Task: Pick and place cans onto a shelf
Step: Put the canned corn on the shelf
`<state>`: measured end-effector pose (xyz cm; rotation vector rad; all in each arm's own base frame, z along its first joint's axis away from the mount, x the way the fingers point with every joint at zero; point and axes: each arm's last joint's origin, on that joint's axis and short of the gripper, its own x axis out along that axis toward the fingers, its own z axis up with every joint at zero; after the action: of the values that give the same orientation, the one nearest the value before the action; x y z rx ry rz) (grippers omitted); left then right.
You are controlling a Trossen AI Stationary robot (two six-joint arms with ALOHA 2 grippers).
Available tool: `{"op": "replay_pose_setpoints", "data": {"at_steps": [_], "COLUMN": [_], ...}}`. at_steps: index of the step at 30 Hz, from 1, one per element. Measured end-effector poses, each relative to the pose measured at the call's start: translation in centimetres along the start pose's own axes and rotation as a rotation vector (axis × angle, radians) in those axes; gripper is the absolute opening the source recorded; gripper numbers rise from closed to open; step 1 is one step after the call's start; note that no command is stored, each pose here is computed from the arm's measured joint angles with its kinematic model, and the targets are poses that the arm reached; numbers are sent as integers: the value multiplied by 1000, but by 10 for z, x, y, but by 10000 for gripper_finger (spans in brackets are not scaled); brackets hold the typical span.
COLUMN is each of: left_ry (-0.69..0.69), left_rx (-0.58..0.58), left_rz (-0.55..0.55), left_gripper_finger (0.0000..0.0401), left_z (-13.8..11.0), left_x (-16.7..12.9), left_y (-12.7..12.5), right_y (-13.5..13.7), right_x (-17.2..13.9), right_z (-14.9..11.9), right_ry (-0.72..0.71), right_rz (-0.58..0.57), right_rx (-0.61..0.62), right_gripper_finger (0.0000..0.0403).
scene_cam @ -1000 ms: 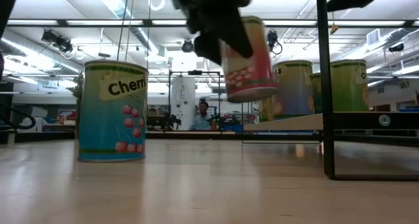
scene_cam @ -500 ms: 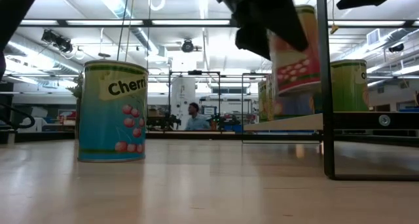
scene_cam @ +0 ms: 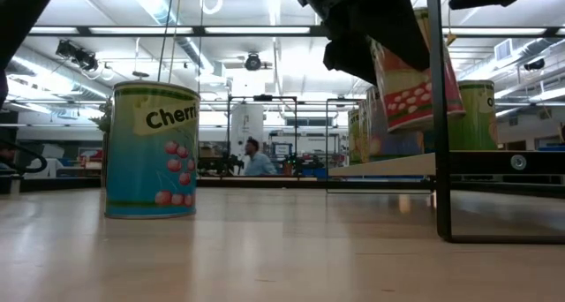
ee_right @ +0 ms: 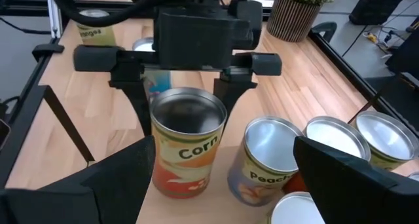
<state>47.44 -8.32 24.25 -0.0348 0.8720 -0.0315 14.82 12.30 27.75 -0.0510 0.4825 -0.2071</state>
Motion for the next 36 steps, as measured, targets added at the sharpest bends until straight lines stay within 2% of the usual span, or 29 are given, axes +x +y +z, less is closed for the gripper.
{"op": "replay_pose_setpoints", "data": {"at_steps": [15,28,36], "left_ry": [7,-38,102], "left_rx": [-44,-55,21], "left_rz": [13,0,20], "left_gripper_finger": [311,311,311], "left_z": [11,16,-3], "left_x": [-14,-14,5], "left_y": [8,4,2], "right_y": [-1,-2,-6], "right_x": [2,2,0], "right_z": [0,0,-3], "right_ry": [12,27,59], "right_rz": [3,18,17], "right_rx": [-9,-41,-21], "right_gripper_finger": [371,371,371]}}
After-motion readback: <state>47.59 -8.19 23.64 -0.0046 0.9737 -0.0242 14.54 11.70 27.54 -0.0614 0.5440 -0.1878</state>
